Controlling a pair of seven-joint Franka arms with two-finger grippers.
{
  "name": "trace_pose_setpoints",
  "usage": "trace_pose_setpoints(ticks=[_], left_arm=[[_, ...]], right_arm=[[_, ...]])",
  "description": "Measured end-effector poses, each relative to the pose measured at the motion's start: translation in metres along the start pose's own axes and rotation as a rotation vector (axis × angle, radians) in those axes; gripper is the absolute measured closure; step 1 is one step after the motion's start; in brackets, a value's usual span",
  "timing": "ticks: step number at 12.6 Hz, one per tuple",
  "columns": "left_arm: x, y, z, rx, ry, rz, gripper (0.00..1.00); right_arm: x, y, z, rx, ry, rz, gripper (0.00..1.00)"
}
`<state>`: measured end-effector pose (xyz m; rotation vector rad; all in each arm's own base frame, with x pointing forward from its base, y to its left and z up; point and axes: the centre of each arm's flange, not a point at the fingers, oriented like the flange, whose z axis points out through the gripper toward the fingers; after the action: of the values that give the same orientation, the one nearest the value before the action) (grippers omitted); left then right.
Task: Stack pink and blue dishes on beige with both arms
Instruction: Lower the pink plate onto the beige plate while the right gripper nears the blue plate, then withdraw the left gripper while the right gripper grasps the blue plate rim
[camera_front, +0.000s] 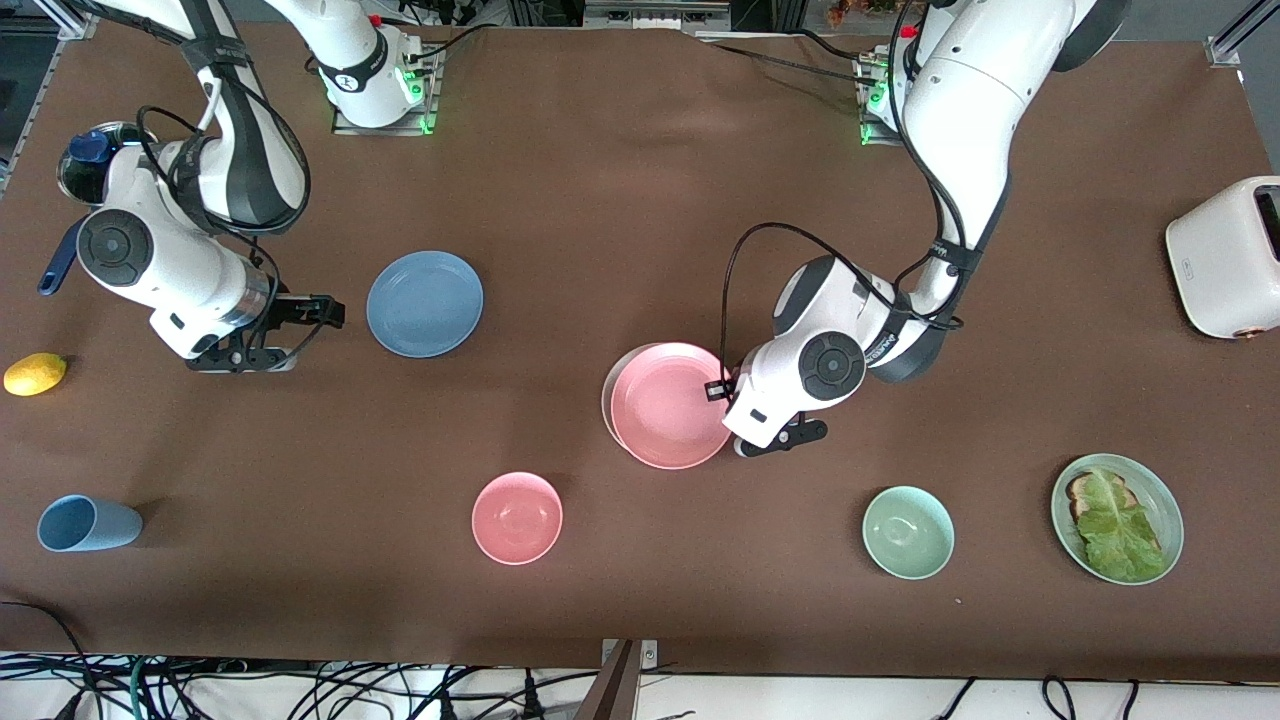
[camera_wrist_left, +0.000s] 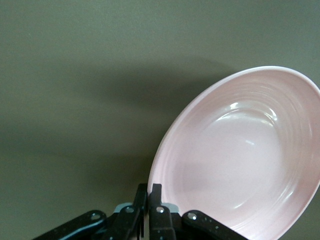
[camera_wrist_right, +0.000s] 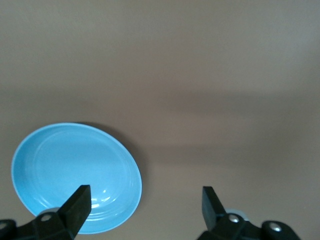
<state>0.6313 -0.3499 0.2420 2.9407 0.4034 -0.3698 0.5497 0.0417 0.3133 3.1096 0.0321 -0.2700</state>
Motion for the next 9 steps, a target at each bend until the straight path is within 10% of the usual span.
trace_pose_setpoints(ticks=[3, 9], left_arm=[[0.000, 0.002, -0.002, -0.003, 0.006, 0.001, 0.83], [0.021, -0.023, -0.019, 0.015, -0.002, -0.030, 0.19]], right_arm=[[-0.013, -0.008, 0.027, 0.001, 0.006, 0.017, 0.03], [-0.034, -0.021, 0.092, 0.013, 0.075, 0.031, 0.03]])
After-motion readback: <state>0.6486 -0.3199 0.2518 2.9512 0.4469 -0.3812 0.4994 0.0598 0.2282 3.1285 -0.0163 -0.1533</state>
